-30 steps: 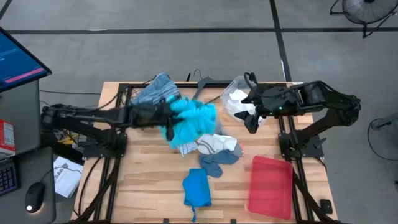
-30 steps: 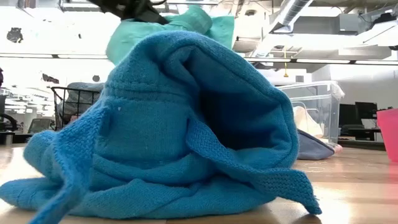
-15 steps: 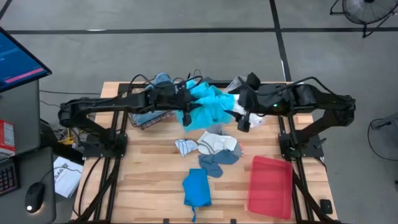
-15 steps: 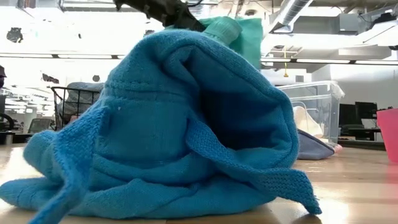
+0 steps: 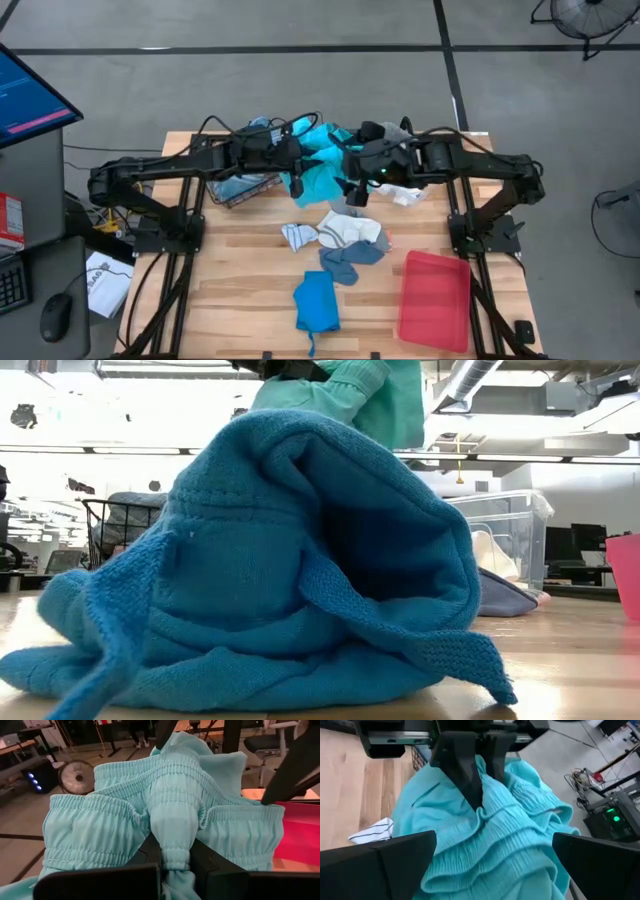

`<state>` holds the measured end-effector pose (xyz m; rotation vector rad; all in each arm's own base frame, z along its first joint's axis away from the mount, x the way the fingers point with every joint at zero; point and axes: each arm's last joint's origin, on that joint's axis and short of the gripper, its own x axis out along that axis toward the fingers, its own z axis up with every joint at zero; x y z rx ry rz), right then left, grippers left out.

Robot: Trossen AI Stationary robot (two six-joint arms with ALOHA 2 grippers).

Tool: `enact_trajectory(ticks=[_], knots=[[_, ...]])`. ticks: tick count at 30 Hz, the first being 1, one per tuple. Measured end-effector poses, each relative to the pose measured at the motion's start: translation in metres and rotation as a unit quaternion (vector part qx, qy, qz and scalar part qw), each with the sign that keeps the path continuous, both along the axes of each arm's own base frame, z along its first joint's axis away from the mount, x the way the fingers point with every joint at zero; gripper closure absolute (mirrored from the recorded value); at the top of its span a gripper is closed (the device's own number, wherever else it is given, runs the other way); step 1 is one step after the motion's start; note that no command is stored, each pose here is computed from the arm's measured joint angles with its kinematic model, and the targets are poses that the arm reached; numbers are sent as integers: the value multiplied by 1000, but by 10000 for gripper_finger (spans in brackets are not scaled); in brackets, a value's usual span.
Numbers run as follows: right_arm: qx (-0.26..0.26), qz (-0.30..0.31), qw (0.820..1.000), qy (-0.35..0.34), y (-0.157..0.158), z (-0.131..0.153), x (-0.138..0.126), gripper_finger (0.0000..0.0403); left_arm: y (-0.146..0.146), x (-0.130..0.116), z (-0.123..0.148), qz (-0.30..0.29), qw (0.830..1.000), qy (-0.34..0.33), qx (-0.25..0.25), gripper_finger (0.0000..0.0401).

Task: Pick & Place Cloths
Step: Put the light blue shorts into the transparent bin

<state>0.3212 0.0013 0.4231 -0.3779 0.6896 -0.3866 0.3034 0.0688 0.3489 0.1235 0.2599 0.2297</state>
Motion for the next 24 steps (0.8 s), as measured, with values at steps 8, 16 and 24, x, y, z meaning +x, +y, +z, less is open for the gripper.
enact_trajectory(ticks=[8, 16, 24], knots=[[20, 10, 1000, -5, -3, -6, 10, 16, -7, 2, 0, -11, 1000, 0, -2, 382], [45, -5, 999, 20, -16, -17, 16, 17, -18, -12, 16, -27, 999, -24, 19, 382], [26, 47, 999, 2, -12, -15, 25, 43, -21, -18, 23, -51, 998, -46, 3, 383]])
